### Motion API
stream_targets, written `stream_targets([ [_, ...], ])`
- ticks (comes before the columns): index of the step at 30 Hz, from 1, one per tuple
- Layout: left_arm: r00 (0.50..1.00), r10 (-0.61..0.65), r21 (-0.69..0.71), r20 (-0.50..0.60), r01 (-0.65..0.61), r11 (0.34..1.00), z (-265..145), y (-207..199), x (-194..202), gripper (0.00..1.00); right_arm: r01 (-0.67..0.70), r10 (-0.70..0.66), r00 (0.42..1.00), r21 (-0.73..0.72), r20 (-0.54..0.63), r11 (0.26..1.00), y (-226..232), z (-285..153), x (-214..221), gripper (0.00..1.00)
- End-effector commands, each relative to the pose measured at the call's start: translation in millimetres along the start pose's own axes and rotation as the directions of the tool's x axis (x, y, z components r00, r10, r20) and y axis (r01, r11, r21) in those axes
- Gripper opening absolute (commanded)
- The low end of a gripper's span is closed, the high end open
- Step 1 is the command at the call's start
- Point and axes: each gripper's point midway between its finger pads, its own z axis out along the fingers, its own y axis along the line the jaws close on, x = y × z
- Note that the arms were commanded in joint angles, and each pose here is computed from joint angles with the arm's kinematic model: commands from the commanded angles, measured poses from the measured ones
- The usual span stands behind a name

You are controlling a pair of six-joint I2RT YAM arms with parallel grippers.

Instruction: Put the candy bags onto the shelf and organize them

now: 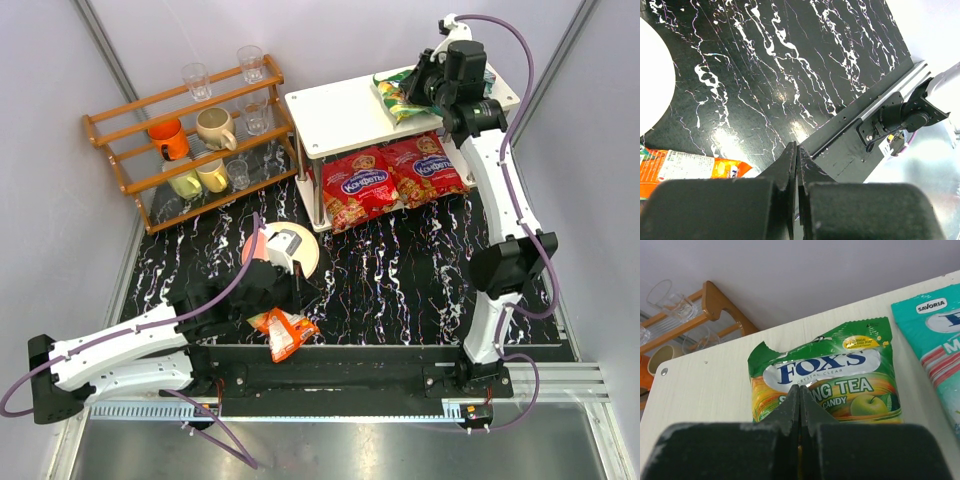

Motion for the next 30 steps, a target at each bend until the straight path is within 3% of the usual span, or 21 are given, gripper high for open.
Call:
stream_targets([
  [1,0.999,0.005,0.015,0.040,-0.006,1.000,0,-4,-8,0.00,0.018,-0.018,1.000,-0.055,0.000,0.998,6,-14,11,0.00],
  [10,1.000,-0.005,0.022,0.031,0.004,1.000,2,-3,-3,0.00,0.023,-0.023,1.000,-0.014,0.021,1.000,-20,-5,60,0.00],
  [30,0.999,0.006,-0.006,0.032,-0.006,1.000,1,5,0,0.00,0.035,-0.039,0.997,-0.063,-0.066,0.997,-12,46,58,0.00],
])
